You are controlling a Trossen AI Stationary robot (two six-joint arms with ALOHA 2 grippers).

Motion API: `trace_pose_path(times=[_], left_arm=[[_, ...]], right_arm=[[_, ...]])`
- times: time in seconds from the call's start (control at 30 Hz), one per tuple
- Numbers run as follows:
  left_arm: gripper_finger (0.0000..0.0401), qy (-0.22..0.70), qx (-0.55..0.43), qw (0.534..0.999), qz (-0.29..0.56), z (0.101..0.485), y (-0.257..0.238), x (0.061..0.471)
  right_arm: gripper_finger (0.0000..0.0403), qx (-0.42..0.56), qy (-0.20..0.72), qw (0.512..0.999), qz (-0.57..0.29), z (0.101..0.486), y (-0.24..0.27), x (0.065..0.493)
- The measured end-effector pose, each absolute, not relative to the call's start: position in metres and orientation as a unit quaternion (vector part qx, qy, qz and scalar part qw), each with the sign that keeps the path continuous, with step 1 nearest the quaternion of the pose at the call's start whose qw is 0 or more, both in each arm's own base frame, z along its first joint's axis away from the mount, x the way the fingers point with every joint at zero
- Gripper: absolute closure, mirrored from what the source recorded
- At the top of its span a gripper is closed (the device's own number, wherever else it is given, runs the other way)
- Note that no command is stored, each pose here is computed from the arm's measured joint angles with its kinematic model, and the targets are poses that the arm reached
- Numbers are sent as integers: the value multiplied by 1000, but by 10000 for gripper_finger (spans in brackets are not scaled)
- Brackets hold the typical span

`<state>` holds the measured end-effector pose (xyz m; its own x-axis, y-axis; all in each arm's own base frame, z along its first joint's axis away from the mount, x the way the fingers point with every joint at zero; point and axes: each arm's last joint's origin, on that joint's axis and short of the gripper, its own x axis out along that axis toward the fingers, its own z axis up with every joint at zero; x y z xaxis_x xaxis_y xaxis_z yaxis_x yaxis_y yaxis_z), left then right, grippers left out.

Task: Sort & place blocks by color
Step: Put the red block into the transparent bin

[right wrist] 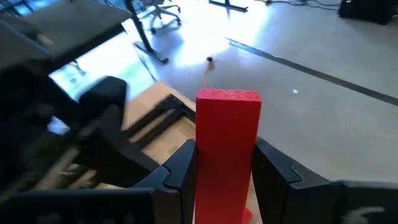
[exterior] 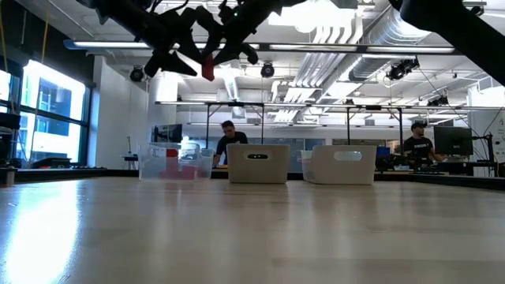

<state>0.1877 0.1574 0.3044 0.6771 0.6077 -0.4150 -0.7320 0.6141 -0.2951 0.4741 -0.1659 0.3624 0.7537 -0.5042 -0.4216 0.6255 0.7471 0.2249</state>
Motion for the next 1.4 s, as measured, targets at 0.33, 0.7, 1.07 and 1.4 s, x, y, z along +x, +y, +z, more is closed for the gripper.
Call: trace_pose_path(times=[0.33,0.7,1.07,1.4], left_arm=[[205,114,-223,889,383,308,158,189],[205,124,-165,895,396,311,160,188],[205,137,-121,905,384,317,153,180],[205,86,-113,894,424,336,149,159]], right_arm=[[304,206,155,922,-288,365,-157,478],[304,231,151,920,-279,364,-155,479],[304,232,123,932,-251,381,-158,472],[304,223,103,938,-246,390,-161,469]])
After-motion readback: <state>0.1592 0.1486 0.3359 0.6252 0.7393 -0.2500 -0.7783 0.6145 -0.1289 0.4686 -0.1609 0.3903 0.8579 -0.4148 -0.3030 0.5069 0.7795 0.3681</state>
